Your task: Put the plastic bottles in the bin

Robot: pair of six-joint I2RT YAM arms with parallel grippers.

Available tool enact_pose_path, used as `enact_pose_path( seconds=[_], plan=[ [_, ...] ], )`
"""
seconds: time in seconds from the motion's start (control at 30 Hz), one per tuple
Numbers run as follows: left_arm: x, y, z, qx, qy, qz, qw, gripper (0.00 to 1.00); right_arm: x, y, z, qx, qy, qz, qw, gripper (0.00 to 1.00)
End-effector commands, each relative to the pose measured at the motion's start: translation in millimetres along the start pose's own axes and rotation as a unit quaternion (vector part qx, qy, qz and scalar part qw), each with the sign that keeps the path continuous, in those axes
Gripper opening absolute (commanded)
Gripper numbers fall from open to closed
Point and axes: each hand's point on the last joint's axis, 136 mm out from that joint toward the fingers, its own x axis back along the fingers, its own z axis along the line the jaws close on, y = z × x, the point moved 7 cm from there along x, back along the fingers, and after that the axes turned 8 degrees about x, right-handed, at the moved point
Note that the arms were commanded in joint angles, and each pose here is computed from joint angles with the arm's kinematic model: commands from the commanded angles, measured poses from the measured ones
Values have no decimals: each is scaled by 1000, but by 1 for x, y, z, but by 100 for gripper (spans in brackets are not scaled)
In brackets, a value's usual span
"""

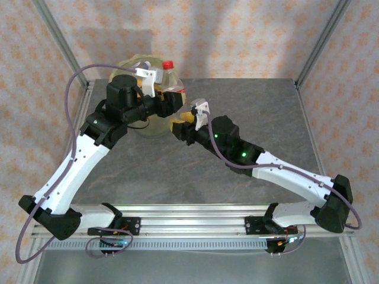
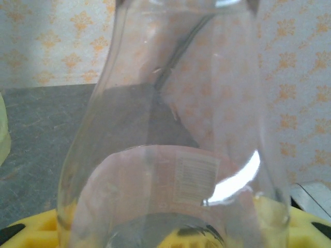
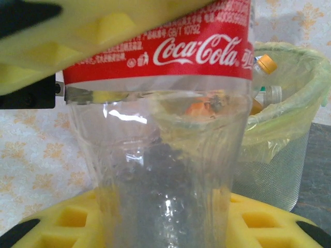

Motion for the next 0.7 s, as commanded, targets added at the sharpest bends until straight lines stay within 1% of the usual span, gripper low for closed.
enact_pose_path(
  seconds=[0.0,0.03,0.1,0.17,0.23,0.27,0.43,0.53,0.67],
  plan=[
    [13,16,-14,-39,1,-31,999,51,-1,13,3,1,6,-12,1000,25],
    [15,19,-14,-49,9,-34,998,50,0,14,3,2,3,-11,1000,34],
    [20,25,-15,-72,30,-44,996,50,2,15,1,8,-5,-7,1000,58],
    [27,35,-15,-101,59,-61,991,48,5,17,-1,13,-18,-5,1000,76],
    [32,47,-15,-140,95,-76,983,48,9,18,-5,17,-36,-4,999,97],
    [35,53,-16,-156,109,-83,978,47,12,18,-7,18,-44,-4,999,99],
    [38,85,-13,-243,192,-91,946,46,24,17,-19,16,-101,5,995,99],
    [30,100,-4,-271,240,-90,928,46,26,12,-25,13,-126,13,992,99],
    [17,114,14,-288,283,-70,912,45,28,5,-30,10,-147,25,989,99]
  ],
)
